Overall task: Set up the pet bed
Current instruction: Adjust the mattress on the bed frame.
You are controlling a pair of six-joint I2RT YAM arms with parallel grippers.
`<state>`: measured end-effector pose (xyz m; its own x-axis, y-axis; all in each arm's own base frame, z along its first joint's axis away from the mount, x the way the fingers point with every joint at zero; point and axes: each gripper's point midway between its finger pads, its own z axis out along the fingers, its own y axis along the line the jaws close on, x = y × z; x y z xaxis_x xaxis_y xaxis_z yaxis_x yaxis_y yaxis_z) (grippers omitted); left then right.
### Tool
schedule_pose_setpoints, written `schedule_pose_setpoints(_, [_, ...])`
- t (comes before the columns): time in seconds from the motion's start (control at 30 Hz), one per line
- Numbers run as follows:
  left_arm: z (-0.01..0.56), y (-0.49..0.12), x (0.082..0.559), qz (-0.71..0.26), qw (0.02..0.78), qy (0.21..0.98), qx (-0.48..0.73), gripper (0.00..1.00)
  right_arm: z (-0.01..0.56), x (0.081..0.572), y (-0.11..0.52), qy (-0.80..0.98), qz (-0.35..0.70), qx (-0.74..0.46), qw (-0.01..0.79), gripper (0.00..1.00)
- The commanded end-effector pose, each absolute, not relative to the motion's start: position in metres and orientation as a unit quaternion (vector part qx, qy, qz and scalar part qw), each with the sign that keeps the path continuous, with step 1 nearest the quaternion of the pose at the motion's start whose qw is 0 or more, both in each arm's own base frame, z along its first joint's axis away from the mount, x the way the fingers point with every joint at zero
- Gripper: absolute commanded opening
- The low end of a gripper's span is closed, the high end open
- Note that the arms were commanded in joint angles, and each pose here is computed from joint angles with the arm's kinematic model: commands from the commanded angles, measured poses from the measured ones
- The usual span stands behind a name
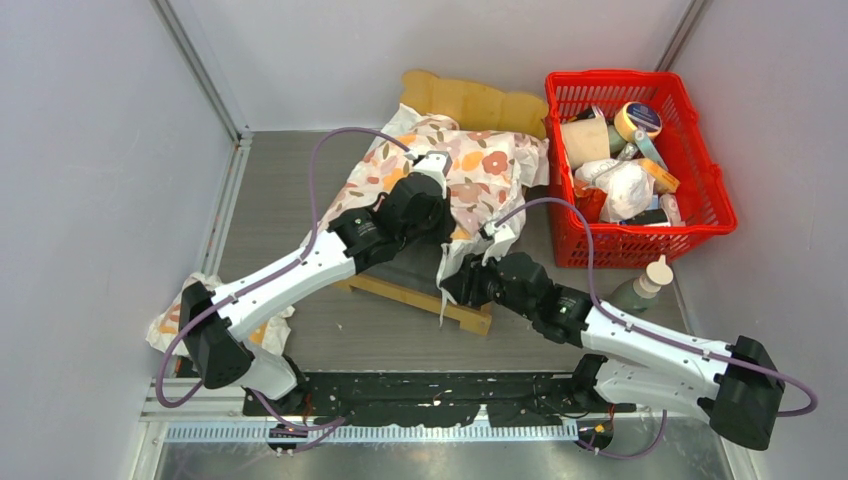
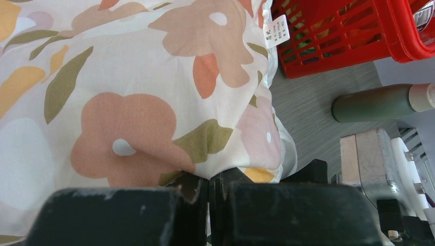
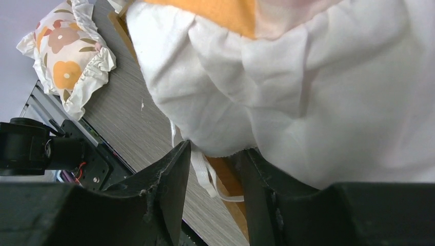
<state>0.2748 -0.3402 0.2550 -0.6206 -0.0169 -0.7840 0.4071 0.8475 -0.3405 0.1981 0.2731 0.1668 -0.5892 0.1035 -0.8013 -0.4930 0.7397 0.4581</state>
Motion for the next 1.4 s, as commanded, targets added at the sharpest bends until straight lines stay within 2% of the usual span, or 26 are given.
schedule_pose_setpoints(0.0, [0.301, -0.351, 0.28, -0.297, 0.462, 0.829, 0.103, 0.0, 0.198, 0.205, 0.288, 0.792, 0.379, -0.109, 0.466, 0.47])
schedule_pose_setpoints(0.17, [0.303, -0.354, 0.277, -0.307, 0.456, 0.829, 0.104, 0.0, 0.186, 0.207, 0.289, 0.797, 0.372, -0.108, 0.463, 0.46])
schedule_pose_setpoints(0.3, [0.306, -0.353, 0.276, -0.312, 0.457, 0.827, 0.101, 0.0, 0.186, 0.209, 0.293, 0.791, 0.378, -0.109, 0.468, 0.41])
schedule_pose_setpoints(0.43, [0.31, -0.354, 0.276, -0.318, 0.461, 0.822, 0.1, 0.0, 0.191, 0.213, 0.293, 0.786, 0.372, -0.114, 0.48, 0.29])
schedule_pose_setpoints(0.47, [0.311, -0.355, 0.276, -0.321, 0.46, 0.822, 0.099, 0.0, 0.192, 0.214, 0.291, 0.786, 0.368, -0.112, 0.483, 0.21])
schedule_pose_setpoints(0.53, [0.314, -0.356, 0.275, -0.325, 0.46, 0.82, 0.1, 0.0, 0.196, 0.215, 0.284, 0.79, 0.354, -0.109, 0.489, 0.11])
schedule_pose_setpoints(0.6, [0.313, -0.355, 0.275, -0.322, 0.461, 0.821, 0.102, 0.0, 0.202, 0.216, 0.271, 0.797, 0.332, -0.099, 0.494, 0.06])
schedule_pose_setpoints(0.8, [0.301, -0.353, 0.277, -0.308, 0.461, 0.826, 0.106, 0.0, 0.207, 0.203, 0.237, 0.811, 0.299, -0.093, 0.494, 0.05])
schedule_pose_setpoints(1.03, [0.295, -0.368, 0.273, -0.335, 0.439, 0.827, 0.109, 0.0, 0.232, 0.193, 0.207, 0.803, 0.288, -0.078, 0.516, 0.05])
schedule_pose_setpoints(1.37, [0.309, -0.397, 0.263, -0.42, 0.427, 0.795, 0.099, 0.0, 0.284, 0.208, 0.149, 0.787, 0.162, -0.076, 0.591, 0.05])
